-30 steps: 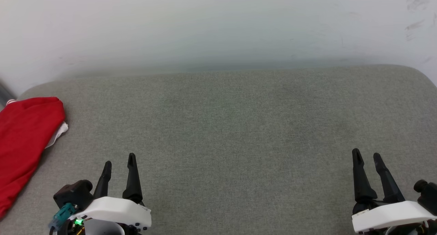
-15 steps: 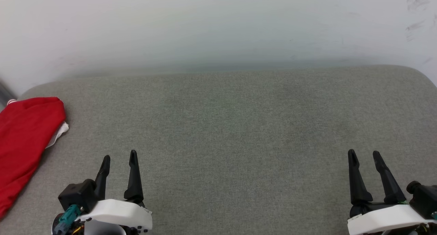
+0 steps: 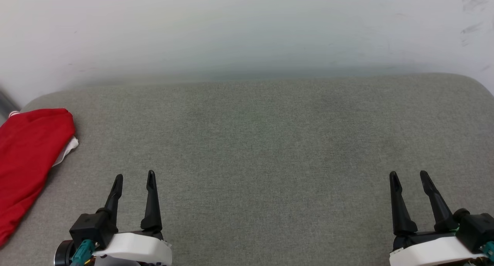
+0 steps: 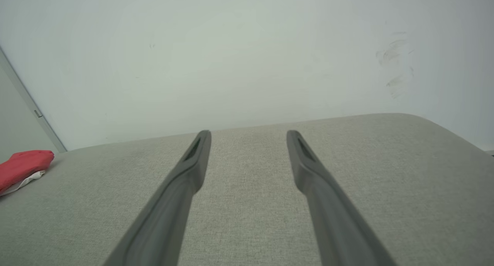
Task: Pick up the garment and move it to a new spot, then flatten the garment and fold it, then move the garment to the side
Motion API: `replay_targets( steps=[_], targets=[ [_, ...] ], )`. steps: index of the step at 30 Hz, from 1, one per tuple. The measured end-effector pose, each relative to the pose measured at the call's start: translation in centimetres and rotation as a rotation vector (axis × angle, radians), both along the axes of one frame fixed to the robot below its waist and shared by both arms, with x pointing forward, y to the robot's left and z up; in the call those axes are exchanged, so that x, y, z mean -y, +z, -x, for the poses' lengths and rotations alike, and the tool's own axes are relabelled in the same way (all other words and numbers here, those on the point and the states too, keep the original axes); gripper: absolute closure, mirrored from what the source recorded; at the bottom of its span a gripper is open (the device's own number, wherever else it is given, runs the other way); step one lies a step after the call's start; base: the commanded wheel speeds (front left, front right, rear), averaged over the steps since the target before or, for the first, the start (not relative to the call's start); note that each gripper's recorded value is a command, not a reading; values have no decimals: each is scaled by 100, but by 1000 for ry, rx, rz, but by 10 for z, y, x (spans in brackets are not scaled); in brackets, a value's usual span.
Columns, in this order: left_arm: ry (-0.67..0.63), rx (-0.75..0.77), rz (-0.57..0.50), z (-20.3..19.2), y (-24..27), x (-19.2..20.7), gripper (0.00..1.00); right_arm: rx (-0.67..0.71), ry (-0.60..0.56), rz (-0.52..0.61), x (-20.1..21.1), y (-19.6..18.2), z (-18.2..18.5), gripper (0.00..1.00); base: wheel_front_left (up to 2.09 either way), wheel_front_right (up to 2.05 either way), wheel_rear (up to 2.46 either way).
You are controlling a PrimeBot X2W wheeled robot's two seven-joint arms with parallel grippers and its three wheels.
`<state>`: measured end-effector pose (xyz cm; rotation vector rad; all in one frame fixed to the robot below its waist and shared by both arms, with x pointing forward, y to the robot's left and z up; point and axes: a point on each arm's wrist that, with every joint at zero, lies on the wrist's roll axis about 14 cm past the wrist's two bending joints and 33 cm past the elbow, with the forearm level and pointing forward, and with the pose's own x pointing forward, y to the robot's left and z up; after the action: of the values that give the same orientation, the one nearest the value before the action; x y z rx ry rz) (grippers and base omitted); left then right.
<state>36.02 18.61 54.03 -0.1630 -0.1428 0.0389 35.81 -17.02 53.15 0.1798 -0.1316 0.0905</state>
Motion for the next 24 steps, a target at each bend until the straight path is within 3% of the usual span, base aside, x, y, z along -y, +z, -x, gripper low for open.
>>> replay_targets(
  steps=[24],
  targets=[
    [-22,28,-111,12,-3,6,0,33,-2,95,0,2,10,0,0,0,0]
  ],
)
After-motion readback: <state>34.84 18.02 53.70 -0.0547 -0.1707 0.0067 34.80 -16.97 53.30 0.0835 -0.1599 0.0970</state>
